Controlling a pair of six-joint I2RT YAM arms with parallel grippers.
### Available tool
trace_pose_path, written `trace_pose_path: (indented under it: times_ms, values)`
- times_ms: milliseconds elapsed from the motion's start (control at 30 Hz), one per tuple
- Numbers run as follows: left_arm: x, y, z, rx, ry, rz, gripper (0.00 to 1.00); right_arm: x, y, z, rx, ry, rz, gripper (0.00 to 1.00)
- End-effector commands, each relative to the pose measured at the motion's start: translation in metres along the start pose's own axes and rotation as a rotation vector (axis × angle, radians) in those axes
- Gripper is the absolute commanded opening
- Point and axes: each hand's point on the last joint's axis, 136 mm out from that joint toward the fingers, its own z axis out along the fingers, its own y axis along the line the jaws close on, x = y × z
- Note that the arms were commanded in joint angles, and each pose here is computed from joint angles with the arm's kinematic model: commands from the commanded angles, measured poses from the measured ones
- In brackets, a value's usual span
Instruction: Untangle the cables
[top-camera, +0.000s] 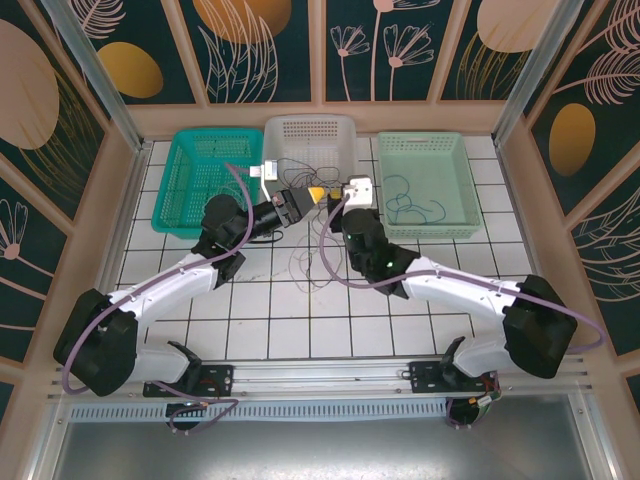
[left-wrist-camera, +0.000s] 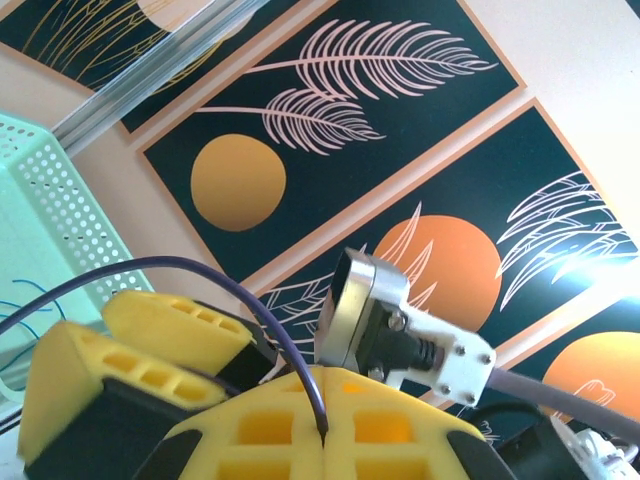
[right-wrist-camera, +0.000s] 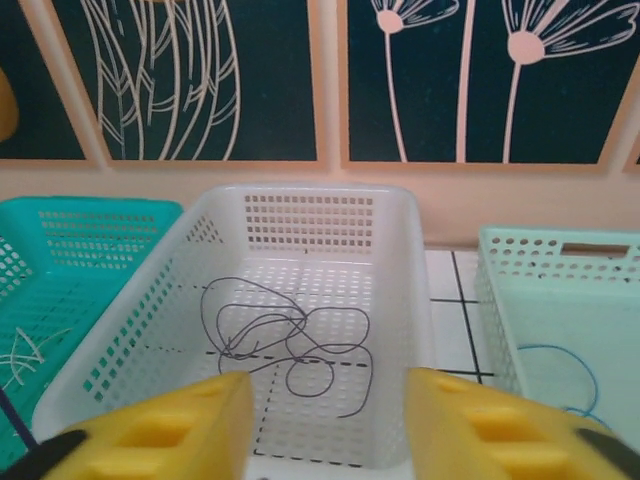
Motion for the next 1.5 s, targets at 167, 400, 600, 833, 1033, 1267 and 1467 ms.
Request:
trace_pose_path:
  times_ms: [167,400,600,833,1033,1267,1467]
  values:
    - [0.009,0.012,-0.004,-0.056,0.022,-0.005,0.12,-0.027,0.003,-0.005,-0.038,0.033,-0.325,0.29]
    - [0.003,0.017,-0.022,-0.194,-0.010,0.140,0.82,-0.027,-0.002,-0.013,-0.124,0.133,-0.319,0.19]
    - [0.000,0.013,-0.041,-0.284,-0.012,0.281,0.88,-0.051,-0.016,-0.025,-0.204,0.079,-0.123,0.16]
    - [0.009,0.015,-0.042,-0.249,-0.002,0.251,0.83,-0.020,-0.014,-0.022,-0.247,0.204,-0.070,0.23]
    - [0.017,0.043,-0.047,-0.351,0.022,0.239,0.84,0.055,-0.014,-0.010,-0.241,0.408,0.038,0.50]
    - [0.031,0.084,-0.056,-0.482,0.059,0.198,0.85,0.120,-0.007,0.006,-0.197,0.626,0.061,0.68]
    - [0.043,0.109,-0.070,-0.522,0.062,0.164,0.83,0.146,0.006,0.011,-0.286,0.666,0.016,0.65]
